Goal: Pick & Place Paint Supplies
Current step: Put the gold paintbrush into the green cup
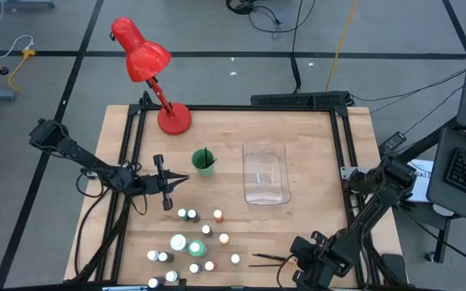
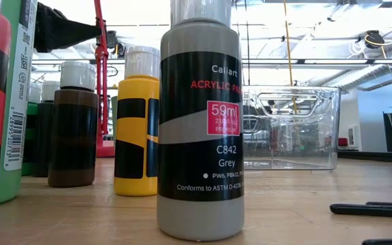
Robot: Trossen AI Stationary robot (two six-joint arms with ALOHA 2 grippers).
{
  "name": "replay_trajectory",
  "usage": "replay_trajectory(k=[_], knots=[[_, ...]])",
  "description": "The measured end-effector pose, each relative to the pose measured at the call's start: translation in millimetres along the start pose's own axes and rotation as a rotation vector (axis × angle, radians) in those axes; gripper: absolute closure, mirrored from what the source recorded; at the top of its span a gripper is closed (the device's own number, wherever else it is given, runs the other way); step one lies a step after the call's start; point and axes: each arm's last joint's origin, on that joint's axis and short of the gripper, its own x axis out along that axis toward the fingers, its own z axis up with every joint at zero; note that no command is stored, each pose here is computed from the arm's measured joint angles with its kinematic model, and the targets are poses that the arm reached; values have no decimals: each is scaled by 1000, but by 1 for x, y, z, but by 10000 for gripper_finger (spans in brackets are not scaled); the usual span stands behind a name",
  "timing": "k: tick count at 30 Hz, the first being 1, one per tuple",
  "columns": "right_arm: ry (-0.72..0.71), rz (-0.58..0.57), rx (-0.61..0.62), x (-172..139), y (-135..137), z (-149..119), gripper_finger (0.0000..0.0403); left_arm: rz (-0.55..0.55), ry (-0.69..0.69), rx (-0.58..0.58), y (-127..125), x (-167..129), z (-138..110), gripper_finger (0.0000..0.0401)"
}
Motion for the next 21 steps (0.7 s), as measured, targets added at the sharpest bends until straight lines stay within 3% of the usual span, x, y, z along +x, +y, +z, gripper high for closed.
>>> replay_trajectory(k=[5,8,21], knots=[[-6,14,-44,1,1,0,267,0,0,5,0,0,0,377],[-9,18,-52,4,0,0,247,0,0,5,0,0,0,377],[14,21,-140,23,-16,-7,256,8,4,9,0,0,0,377]])
